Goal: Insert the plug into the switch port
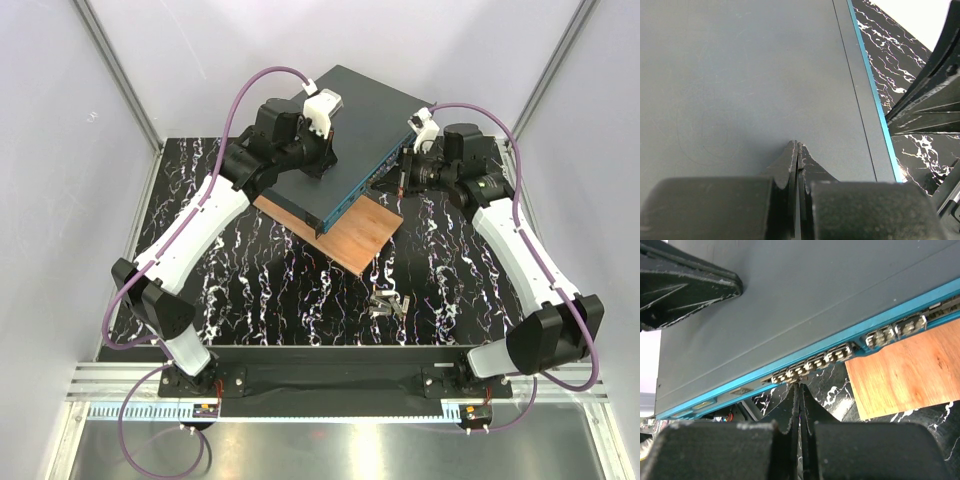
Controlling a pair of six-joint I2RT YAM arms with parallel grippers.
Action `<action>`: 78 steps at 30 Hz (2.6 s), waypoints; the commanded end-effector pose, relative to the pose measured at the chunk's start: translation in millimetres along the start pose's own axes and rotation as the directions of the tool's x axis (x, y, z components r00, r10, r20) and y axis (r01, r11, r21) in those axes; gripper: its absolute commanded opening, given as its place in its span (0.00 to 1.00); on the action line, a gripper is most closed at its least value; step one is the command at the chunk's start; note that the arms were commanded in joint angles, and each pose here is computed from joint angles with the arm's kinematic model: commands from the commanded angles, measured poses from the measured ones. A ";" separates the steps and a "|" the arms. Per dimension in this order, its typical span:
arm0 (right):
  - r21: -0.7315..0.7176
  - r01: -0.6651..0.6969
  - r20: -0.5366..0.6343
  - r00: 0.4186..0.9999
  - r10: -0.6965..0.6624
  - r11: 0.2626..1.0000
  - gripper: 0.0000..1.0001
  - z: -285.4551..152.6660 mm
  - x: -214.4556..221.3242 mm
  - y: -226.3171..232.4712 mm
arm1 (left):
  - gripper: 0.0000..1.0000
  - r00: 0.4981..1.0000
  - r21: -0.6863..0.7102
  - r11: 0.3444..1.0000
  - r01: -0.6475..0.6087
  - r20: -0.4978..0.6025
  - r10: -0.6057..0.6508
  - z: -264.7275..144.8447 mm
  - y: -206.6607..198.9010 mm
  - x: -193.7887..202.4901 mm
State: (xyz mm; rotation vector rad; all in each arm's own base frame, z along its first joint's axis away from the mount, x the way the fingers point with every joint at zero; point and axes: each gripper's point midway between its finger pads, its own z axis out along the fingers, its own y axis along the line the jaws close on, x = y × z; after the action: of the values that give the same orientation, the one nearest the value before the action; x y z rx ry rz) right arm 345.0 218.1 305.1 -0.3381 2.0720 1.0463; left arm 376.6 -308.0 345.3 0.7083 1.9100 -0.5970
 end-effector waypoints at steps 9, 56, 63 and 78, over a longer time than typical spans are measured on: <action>-0.051 0.019 0.076 0.997 -0.015 0.999 0.00 9.3 -29.5 11.4 | 0.00 0.999 0.027 1.000 -0.011 0.052 0.009 1.5 -4.5 -17.2; -0.044 0.007 0.064 0.998 -0.004 0.999 0.00 14.3 -26.0 6.5 | 0.02 0.984 -0.359 0.916 -0.179 -0.043 0.175 -47.6 213.8 -21.4; -0.037 0.010 0.064 0.998 -0.007 0.999 0.00 15.8 -27.2 5.1 | 0.02 0.987 -0.182 0.970 -0.159 -0.043 0.153 -37.9 194.9 -6.5; -0.049 -0.015 0.081 0.997 0.019 0.999 0.00 26.1 -40.6 3.8 | 0.02 0.990 0.027 0.991 -0.128 -0.055 0.130 -25.6 161.0 7.2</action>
State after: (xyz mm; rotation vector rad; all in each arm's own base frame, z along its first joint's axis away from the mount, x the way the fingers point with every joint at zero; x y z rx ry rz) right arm 347.5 225.3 301.1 -0.2783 2.1436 1.1402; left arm 485.3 -160.1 342.9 0.8120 1.8625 -0.4146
